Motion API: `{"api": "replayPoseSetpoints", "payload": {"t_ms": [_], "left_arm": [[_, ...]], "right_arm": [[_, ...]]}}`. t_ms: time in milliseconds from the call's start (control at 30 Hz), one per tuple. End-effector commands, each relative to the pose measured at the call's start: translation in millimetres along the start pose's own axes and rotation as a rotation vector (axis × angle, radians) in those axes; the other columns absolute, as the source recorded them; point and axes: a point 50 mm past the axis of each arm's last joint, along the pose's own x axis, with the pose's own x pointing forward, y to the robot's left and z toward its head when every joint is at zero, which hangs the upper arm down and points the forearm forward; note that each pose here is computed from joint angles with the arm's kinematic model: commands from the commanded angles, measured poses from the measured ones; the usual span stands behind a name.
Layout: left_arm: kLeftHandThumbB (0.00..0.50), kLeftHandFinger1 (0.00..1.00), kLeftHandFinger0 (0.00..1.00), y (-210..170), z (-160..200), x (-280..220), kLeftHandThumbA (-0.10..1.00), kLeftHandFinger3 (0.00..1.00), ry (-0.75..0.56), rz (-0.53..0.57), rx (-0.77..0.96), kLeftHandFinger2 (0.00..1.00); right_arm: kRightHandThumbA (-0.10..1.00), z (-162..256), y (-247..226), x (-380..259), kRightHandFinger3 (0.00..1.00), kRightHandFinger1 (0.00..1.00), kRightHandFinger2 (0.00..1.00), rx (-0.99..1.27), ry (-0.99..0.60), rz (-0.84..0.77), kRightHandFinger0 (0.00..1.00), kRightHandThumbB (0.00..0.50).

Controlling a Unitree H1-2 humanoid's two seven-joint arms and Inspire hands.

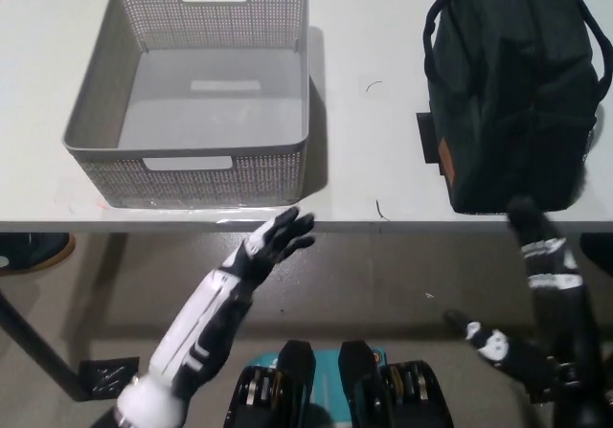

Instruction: Use both hands to pick up a lunch bag on the right hand side and place it into a container on the left hand side

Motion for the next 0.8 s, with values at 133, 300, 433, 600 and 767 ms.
{"api": "replayPoseSetpoints", "payload": {"t_ms": [133,300,433,600,767], "left_arm": [[0.311,1.0,1.0,6,-6,69,1.0,1.0,-0.04,-0.087,0.003,1.0],[0.349,1.0,1.0,21,-24,138,1.0,1.0,-0.021,-0.062,0.137,1.0],[0.367,1.0,1.0,29,-40,184,1.0,1.0,0.013,-0.029,0.159,1.0],[0.421,1.0,1.0,36,-46,224,1.0,1.0,0.042,0.003,0.13,1.0],[0.371,1.0,1.0,33,-48,255,1.0,1.0,0.076,0.06,-0.019,1.0]], "right_arm": [[1.0,12,-62,25,1.0,1.0,1.0,-0.035,-0.098,-0.185,1.0,0.277],[1.0,6,-92,49,1.0,1.0,1.0,-0.049,-0.093,-0.241,1.0,0.285],[1.0,1,-108,75,1.0,1.0,1.0,-0.031,-0.086,-0.274,1.0,0.244],[1.0,-7,-121,107,1.0,1.0,1.0,-0.037,-0.087,-0.279,1.0,0.224],[1.0,-19,-129,139,1.0,1.0,1.0,-0.007,-0.056,-0.286,1.0,0.219]]}}
